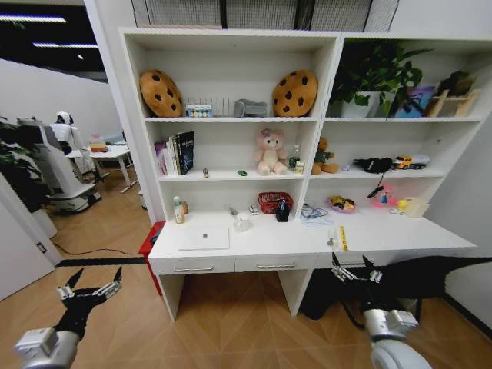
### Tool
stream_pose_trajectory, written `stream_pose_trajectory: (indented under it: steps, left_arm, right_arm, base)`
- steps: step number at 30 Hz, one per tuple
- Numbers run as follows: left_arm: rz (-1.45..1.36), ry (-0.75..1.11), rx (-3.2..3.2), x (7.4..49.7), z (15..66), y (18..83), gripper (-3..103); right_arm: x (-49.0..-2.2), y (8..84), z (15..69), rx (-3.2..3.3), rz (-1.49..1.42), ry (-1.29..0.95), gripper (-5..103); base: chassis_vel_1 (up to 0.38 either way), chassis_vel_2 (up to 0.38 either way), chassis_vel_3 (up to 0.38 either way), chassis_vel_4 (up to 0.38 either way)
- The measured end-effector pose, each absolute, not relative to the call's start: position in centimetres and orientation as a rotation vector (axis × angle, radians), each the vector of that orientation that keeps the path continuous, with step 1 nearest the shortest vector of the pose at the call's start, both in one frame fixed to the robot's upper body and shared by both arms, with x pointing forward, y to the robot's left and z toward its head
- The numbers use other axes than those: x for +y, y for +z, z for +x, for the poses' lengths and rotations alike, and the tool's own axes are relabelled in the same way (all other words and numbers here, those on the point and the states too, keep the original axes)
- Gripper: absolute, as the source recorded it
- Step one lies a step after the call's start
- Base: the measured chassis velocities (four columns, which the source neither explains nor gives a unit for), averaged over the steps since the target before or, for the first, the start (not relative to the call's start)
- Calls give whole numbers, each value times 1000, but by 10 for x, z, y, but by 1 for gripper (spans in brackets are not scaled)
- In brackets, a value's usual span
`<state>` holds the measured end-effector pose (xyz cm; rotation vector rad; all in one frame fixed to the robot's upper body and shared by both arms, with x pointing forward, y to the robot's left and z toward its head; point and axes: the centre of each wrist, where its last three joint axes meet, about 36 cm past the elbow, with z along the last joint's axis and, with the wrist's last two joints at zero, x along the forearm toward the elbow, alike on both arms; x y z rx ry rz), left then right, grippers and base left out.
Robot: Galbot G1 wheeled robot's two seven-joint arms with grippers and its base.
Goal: Organize the objects on the table.
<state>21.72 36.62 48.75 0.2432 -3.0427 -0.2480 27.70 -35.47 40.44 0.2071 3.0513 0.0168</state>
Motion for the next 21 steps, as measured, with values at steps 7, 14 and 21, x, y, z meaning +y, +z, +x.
stream_pose_trajectory:
  steps: [7,14,21]
  left_arm:
    - [214,-246,-3057,362,215,493,100]
    - [210,-246,-3064,361,215,494,100]
    - [209,-246,-3067,361,216,495,100]
  right_arm:
    - [-355,404,277,3051,207,17,100]
    - [-355,404,277,3051,207,17,100]
    - [-355,404,277,3051,207,17,100]
  base:
    - [0,0,0,0]
    - [0,0,0,0]
    - [0,0,0,0]
